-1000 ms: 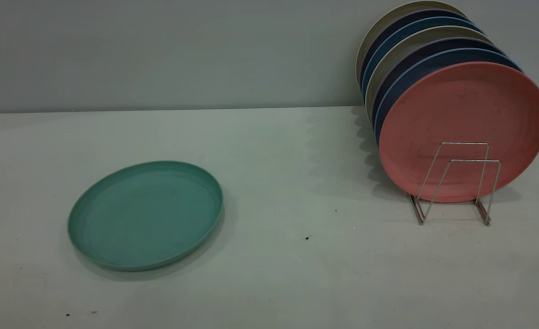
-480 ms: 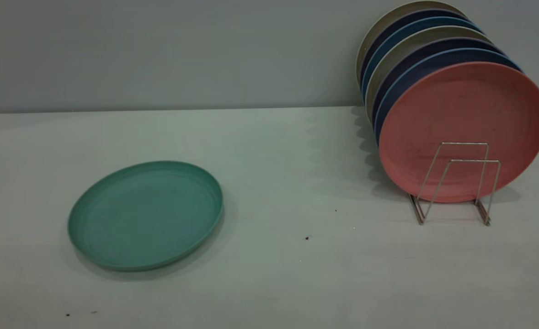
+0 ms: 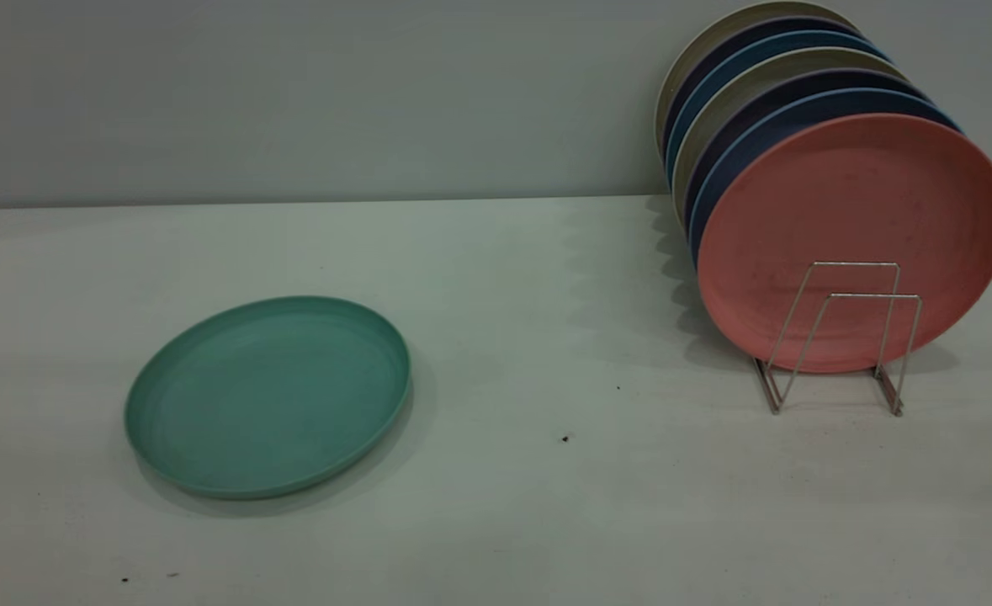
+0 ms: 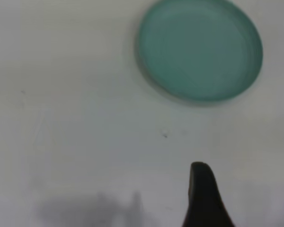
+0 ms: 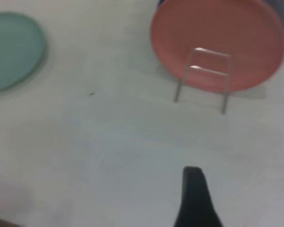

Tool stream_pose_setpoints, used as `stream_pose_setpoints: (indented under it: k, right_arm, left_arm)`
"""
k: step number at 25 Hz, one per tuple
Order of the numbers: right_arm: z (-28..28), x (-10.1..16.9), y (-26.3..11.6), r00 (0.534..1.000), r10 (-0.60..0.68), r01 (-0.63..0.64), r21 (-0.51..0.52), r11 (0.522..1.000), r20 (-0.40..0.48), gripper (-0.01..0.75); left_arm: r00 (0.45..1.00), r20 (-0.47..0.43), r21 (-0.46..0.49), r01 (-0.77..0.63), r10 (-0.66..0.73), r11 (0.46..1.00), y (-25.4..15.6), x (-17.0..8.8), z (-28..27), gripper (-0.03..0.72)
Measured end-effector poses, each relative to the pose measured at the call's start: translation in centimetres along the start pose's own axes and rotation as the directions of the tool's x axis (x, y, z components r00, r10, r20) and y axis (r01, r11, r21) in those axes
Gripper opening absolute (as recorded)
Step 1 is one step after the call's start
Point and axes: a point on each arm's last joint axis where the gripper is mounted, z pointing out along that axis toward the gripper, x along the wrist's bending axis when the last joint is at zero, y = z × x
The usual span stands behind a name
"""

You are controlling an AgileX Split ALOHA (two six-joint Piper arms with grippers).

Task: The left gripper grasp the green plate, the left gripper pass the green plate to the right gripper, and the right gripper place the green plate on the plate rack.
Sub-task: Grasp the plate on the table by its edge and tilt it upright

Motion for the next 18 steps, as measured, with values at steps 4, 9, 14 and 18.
stream_pose_setpoints:
  k: [4,9,14,18]
  right_arm:
    - [2.6,-0.4,0.9,0.999,0.002,0.000,0.049,0.999,-0.036,0.533]
    - [5.3,-0.9,1.3,0.998,-0.001,0.007,0.096,0.995,-0.061,0.533]
    - [6.4,-1.0,1.3,0.996,0.039,-0.027,0.135,0.990,-0.085,0.533]
    - [6.5,-1.0,1.3,0.995,0.044,-0.032,0.136,0.990,-0.086,0.533]
  left_arm:
    - [0.996,0.019,0.078,0.080,-0.082,0.994,1.8,-0.3,4.1,0.481]
    - [0.992,-0.015,0.173,0.128,-0.127,0.977,3.6,-0.2,9.1,0.481]
    - [0.992,-0.039,0.256,0.126,-0.120,0.958,5.7,-0.1,13.7,0.481]
    - [0.986,-0.055,0.328,0.166,-0.156,0.930,6.7,0.5,17.9,0.481]
